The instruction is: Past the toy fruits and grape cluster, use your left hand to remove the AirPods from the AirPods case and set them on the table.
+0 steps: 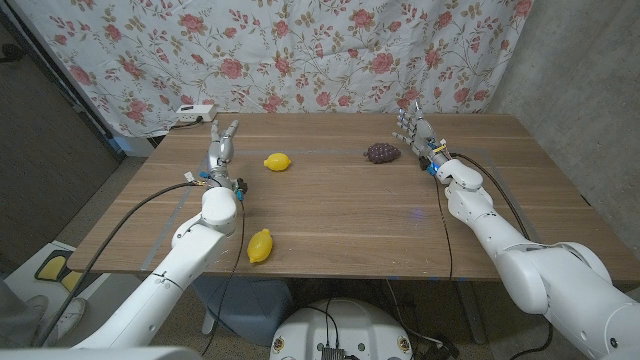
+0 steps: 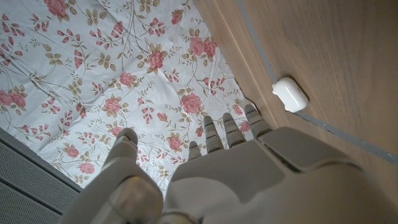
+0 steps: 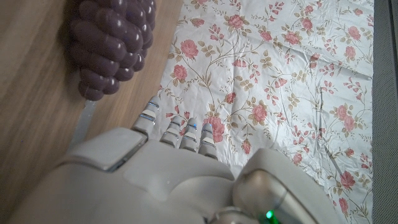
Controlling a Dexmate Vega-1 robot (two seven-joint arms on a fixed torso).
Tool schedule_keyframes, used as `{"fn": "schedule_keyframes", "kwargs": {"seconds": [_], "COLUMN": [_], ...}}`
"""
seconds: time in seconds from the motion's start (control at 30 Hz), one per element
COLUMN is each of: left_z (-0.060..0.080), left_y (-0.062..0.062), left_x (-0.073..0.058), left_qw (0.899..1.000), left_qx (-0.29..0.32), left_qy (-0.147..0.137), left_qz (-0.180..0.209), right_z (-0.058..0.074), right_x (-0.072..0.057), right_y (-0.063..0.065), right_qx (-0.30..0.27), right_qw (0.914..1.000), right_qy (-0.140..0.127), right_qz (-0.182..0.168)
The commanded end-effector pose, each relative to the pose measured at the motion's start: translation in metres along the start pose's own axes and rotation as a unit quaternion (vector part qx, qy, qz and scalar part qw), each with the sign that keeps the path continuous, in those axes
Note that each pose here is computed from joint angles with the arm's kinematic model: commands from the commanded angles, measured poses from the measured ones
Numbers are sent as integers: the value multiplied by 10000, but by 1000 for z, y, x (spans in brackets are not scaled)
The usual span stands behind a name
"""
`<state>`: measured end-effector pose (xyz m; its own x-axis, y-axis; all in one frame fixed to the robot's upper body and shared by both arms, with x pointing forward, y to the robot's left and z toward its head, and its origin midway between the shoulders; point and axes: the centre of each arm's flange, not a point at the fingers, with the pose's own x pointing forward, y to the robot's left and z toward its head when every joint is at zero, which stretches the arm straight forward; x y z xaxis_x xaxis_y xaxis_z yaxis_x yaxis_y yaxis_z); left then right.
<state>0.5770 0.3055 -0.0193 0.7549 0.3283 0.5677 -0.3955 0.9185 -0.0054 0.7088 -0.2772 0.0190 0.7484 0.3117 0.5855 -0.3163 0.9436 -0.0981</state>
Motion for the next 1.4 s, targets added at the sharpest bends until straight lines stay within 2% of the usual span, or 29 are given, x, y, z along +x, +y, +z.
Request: {"fn": "schedule_keyframes", "kwargs": {"seconds": [0.03,0.2,0.3,0.37,0.47,0.53,0.67,0.93,1.07,1.13,1.17,1.23,1.4], "left_z": [-1,2,1,1,-1,1,2,7,9,11,11,14,17], "left_y": [6,6,8,10,12,13,18,20,21,22,23,24,30], "left_x": [-8,-7,-7,-6,-2,-3,-2,-9,-9,-8,-8,-8,-5], "left_qw": [9960,9958,9946,9940,9959,9917,9910,9802,9788,9772,9780,9715,9663], "left_qx": [436,556,602,700,538,828,945,1338,1445,1500,1487,1785,1968], "left_qy": [480,404,459,372,286,433,436,561,603,768,684,661,762], "left_qz": [618,599,715,754,675,887,847,1351,1322,1292,1297,1415,1475], "right_z": [-1,-1,-2,-2,-2,-2,0,-2,-3,-3,-3,-2,-2], "right_x": [3,3,2,2,1,0,0,0,1,2,2,3,5], "right_y": [1,0,-1,-1,-1,-1,-1,-1,-1,-2,-2,-2,-3], "right_qx": [25,32,42,38,34,34,16,39,54,51,50,48,33], "right_qw": [10000,10000,10000,10000,10000,10000,10000,10000,10000,10000,10000,10000,10000], "right_qy": [10,4,3,8,17,16,5,32,37,31,27,21,27], "right_qz": [30,33,21,21,23,15,16,19,21,27,30,43,66]}}
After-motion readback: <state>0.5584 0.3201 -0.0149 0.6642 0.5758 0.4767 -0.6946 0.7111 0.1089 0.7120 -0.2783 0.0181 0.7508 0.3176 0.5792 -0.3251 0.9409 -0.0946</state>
